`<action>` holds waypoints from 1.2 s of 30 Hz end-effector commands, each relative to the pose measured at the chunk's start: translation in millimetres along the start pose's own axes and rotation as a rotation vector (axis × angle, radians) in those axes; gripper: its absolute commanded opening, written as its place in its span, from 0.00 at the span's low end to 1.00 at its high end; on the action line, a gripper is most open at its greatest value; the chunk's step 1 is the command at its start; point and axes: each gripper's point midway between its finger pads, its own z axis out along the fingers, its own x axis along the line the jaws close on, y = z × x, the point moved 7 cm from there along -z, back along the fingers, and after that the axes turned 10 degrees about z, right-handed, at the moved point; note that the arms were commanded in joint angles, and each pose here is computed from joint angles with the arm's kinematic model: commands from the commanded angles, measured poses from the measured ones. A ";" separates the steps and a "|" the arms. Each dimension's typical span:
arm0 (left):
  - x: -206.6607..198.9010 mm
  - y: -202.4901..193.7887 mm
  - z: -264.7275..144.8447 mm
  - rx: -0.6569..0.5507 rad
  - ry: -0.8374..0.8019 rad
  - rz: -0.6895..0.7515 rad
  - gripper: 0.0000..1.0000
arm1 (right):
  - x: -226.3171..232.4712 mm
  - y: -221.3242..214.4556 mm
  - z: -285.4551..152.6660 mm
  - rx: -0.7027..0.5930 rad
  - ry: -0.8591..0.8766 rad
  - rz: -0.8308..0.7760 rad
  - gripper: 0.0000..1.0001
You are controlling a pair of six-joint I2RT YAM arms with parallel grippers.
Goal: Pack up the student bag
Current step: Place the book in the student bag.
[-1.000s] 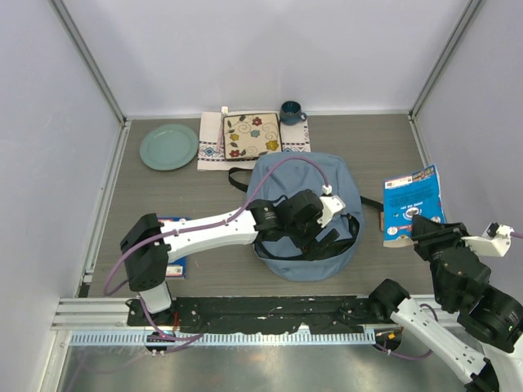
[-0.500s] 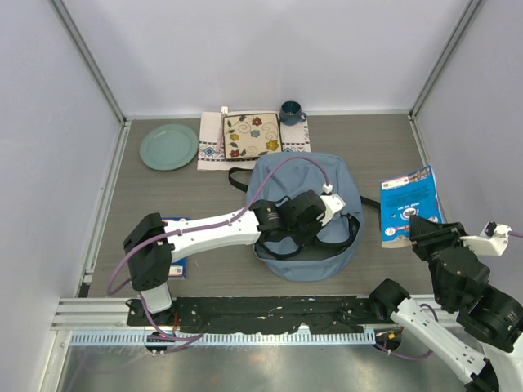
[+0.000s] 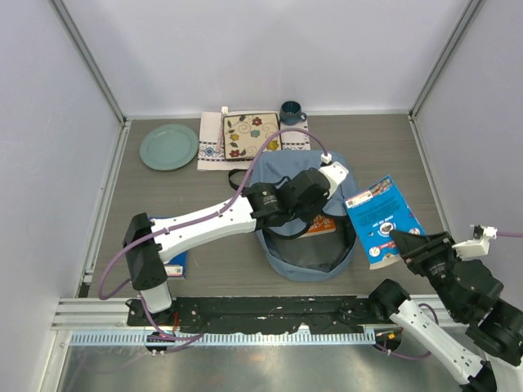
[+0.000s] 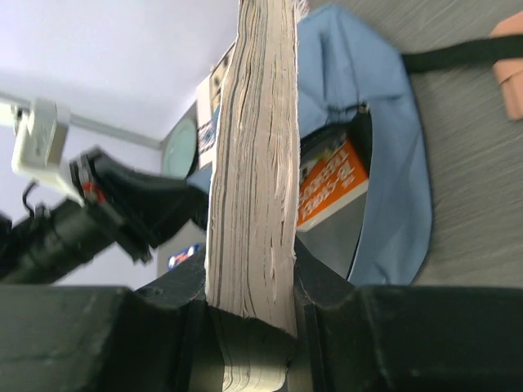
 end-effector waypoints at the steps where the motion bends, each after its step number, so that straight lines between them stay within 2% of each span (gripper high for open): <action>1: 21.4 41.3 -33.6 -0.142 0.079 -0.110 0.08 | 15.9 0.1 -29.3 0.127 0.161 0.121 0.01; 7: 35.6 45.4 -43.2 -0.175 0.159 -0.202 0.07 | 12.5 19.6 -68.9 0.136 0.262 0.190 0.01; 9: 37.5 44.7 -45.3 -0.184 0.164 -0.231 0.08 | 13.8 16.6 -73.7 0.198 0.262 0.179 0.01; 17: 44.0 53.5 -44.3 -0.206 0.163 -0.285 0.11 | 13.7 -12.5 -70.7 0.416 0.225 0.149 0.01; 22: 43.6 58.5 -47.7 -0.223 0.149 -0.294 0.11 | 10.2 -43.4 -46.7 0.534 0.173 0.158 0.01; 30: 44.0 67.7 -61.3 -0.284 0.118 -0.308 0.11 | 5.7 -75.3 14.2 0.452 0.113 0.283 0.01; 36: 43.5 72.4 -69.4 -0.326 0.092 -0.322 0.11 | -4.4 -92.7 52.9 0.366 0.074 0.500 0.01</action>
